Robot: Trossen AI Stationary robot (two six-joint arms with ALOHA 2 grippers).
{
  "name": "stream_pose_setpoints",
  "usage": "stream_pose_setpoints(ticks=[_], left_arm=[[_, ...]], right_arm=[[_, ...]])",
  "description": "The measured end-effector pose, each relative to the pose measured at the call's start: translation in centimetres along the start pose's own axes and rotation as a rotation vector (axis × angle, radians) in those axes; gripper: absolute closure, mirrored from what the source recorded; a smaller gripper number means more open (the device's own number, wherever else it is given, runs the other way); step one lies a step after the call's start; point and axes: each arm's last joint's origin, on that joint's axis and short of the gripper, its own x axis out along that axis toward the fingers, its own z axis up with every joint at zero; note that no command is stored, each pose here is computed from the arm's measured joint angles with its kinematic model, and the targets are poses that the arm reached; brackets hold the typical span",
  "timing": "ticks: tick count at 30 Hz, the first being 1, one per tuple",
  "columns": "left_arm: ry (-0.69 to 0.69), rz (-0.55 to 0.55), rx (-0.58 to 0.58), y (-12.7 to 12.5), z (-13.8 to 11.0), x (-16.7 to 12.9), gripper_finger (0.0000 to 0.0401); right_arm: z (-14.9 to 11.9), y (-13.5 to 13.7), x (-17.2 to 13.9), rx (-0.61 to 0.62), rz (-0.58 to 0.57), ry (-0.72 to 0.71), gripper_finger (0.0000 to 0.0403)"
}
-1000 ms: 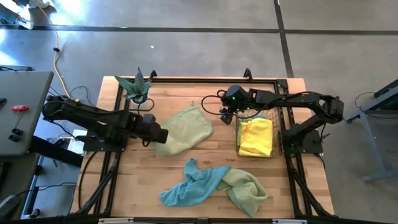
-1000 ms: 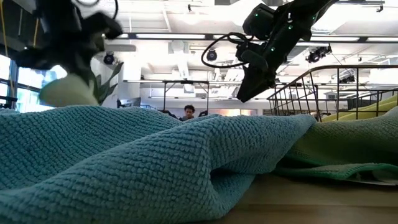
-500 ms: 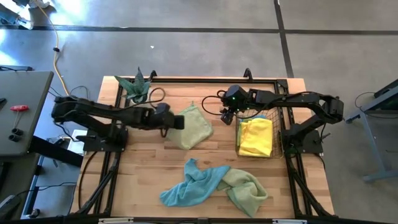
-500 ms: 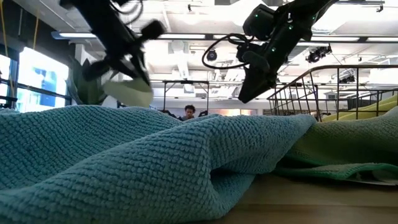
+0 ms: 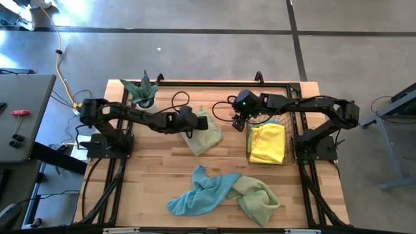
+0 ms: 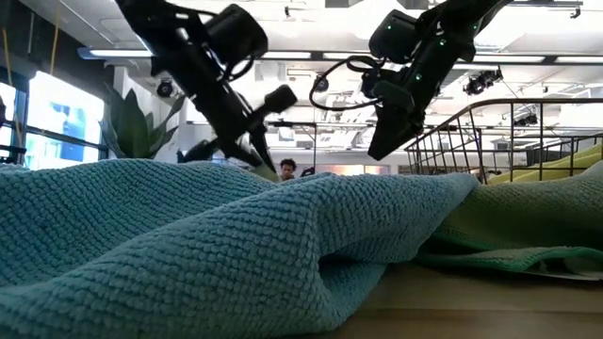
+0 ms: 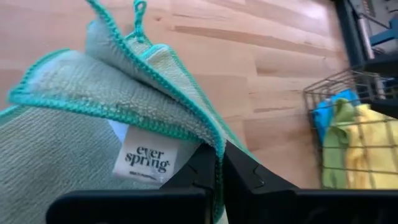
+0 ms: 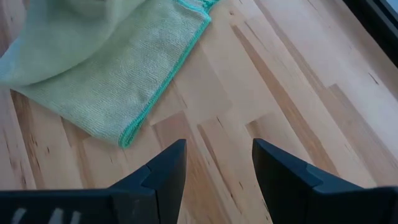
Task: Fold microfiber towels
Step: Fold the left green microfiber cloth
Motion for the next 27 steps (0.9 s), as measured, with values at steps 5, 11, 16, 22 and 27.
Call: stream_pose_setpoints(ticks=[5, 11, 16, 22, 27], left_arm=[[-0.023, 0.005, -0.005, 0.2, -0.3, 1.2, 0.0398], [-0.047, -0.02, 0.014, 0.1, -0.1, 1.9, 0.0397], [-0.092, -0.02, 0.055, 0.0, 0.1, 1.9, 0.0374], [-0.079, -0.098, 0.049, -0.5, 0.9, 2.1, 0.0309], [-0.06, -0.129, 0.041, -0.5, 1.6, 2.3, 0.0259]], right_arm=[[0.0, 0.0, 0.0, 0.0, 0.0, 0.0, 0.0226], [0.0, 0.0, 0.0, -0.016, 0.0, 0.0, 0.0226], [0.0, 0.0, 0.0, -0.016, 0.0, 0.0, 0.0226], [0.0, 0.0, 0.0, -0.016, 0.0, 0.0, 0.0226], [0.0, 0.0, 0.0, -0.013, 0.0, 0.0, 0.0226]])
